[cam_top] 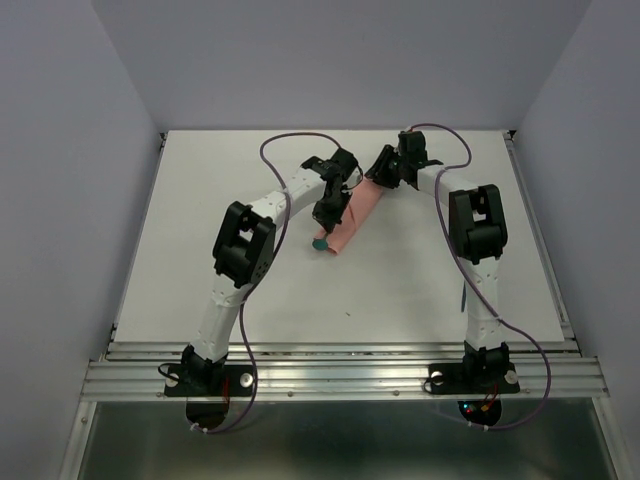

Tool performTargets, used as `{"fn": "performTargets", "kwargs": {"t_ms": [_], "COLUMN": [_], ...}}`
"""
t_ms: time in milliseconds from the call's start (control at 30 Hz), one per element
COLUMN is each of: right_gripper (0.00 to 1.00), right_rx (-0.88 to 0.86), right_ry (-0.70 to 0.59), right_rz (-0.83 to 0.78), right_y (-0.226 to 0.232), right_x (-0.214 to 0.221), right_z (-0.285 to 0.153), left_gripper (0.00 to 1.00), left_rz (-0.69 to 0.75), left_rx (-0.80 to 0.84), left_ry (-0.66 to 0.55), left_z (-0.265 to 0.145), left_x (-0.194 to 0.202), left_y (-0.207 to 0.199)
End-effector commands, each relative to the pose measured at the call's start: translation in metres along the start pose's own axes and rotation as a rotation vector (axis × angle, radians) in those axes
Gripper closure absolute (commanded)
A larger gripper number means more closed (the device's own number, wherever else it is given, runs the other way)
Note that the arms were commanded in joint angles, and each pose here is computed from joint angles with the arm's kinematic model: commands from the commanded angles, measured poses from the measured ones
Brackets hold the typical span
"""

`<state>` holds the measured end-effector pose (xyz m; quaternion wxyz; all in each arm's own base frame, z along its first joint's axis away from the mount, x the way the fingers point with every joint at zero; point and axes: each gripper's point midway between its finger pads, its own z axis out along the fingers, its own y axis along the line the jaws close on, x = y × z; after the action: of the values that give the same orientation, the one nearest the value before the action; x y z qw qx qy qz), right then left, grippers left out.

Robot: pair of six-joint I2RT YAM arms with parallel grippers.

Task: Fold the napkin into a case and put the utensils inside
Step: Stuff the spoon into the folded napkin.

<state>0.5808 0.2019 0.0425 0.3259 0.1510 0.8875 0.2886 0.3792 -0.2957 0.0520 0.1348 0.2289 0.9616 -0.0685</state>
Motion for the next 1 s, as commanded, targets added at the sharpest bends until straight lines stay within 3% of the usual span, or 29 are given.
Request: {"fn": "performTargets", "kwargs": {"t_ms": [0, 967], "right_gripper": [0.56, 0.55], "right_rx": [0.016, -0.026], "right_ry": [0.023, 0.076], "right_rz": [-0.026, -0.034], "right_y": [0.001, 0.016], "right_x": [0.010, 0.040], "right_z": [-0.006, -0.009], "left_gripper": [1.00, 1.00], "left_rz": [0.003, 0.020], "left_rx": [-0.016, 0.021], "left_ry": [-0.031, -0.031], "left_z": [-0.018, -0.002], "left_x": [-0.006, -0.014], "left_y": [-0.002, -0.010]}}
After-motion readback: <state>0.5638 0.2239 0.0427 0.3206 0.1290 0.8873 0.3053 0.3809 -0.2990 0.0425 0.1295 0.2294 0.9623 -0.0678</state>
